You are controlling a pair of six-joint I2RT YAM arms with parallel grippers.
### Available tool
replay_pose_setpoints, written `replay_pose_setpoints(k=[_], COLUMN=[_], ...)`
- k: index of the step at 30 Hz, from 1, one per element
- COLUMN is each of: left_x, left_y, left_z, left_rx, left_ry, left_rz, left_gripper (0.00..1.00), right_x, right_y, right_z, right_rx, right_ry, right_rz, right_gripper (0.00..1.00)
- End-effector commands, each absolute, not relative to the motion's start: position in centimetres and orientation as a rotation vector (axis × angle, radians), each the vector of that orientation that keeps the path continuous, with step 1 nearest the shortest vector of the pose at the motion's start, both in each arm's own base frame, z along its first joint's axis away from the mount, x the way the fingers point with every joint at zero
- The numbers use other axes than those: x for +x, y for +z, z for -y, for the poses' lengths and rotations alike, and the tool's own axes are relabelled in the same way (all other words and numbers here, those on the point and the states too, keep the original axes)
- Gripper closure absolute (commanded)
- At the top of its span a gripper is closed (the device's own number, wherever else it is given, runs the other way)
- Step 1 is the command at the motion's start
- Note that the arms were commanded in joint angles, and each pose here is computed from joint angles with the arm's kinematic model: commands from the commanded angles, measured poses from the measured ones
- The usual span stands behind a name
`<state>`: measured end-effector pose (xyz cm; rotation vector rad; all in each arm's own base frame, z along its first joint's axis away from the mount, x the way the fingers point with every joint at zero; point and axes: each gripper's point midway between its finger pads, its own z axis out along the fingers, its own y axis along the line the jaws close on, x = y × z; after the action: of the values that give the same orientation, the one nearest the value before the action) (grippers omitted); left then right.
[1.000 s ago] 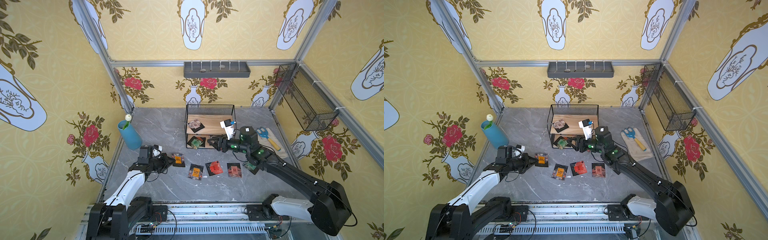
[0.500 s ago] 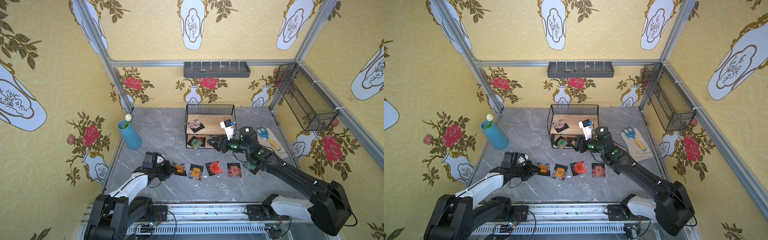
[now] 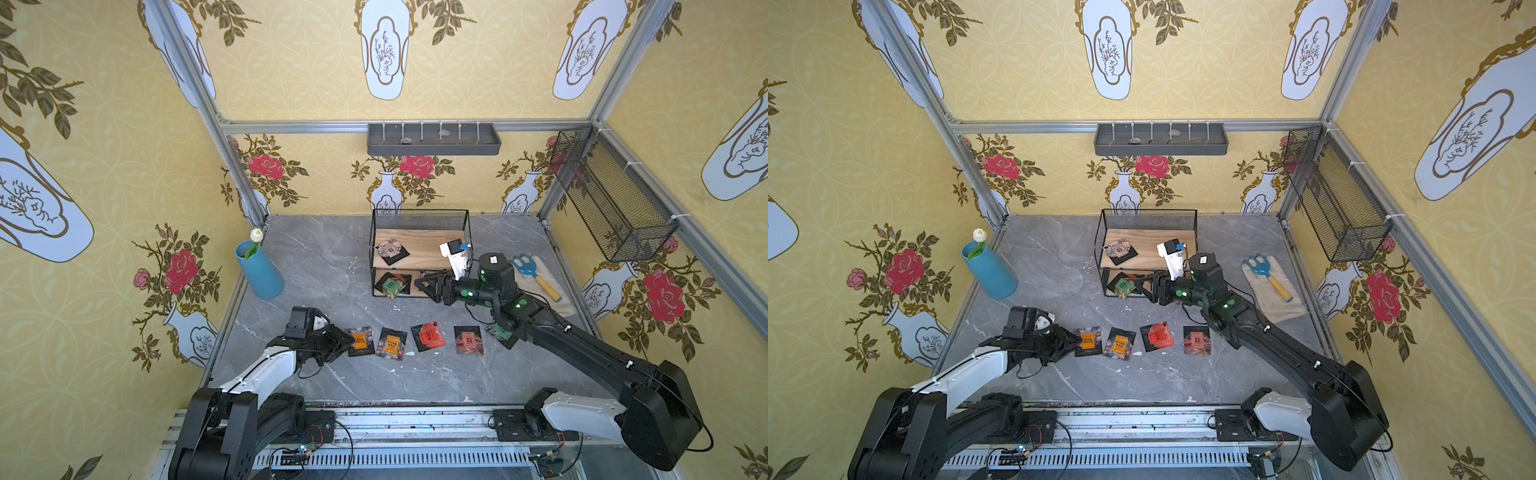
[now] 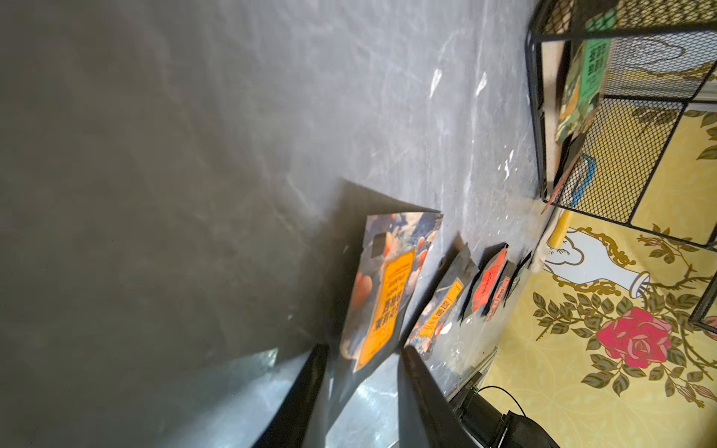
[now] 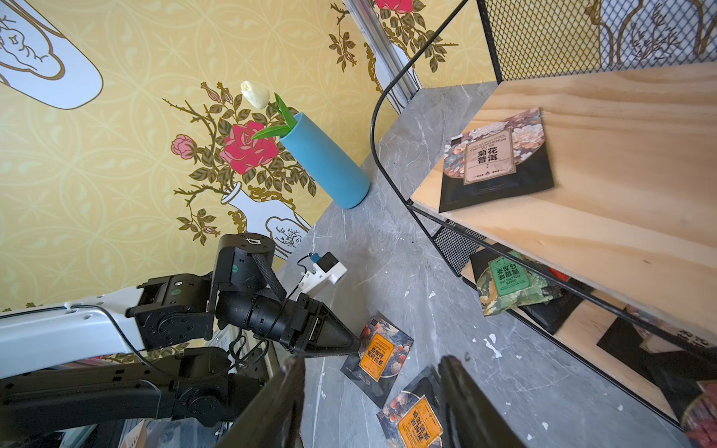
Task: Remove the tea bags from the shelf
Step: Place the tea bag at the center of the board.
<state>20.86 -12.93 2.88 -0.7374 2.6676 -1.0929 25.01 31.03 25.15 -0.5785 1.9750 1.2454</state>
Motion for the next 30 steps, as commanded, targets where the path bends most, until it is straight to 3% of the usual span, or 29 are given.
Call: replay_pose_setpoints(k=[1, 10, 30], left_x=[20.7, 21.3, 28.1], left_y=[3.0, 5.8, 13.0], left_z=[12.4, 11.7, 12.9], left_rx=[-0.737, -0.704, -0.533], left_ry=[-1.038, -0.978, -1.056], left_rz=[-2.681, -2.622, -2.45], left_gripper=[0.56, 0.38, 0.27], right_x=[25.3, 25.3, 25.2], right_y=[26.2, 26.1, 25.5], right_z=[-31.3, -31.3, -30.9], right_rx=[-0.589, -0.589, -0.614], right_ry=[1.248, 1.249, 1.195], right_rz=[-1.924, -1.925, -1.932], right_gripper=[0.41, 0.41, 0.36])
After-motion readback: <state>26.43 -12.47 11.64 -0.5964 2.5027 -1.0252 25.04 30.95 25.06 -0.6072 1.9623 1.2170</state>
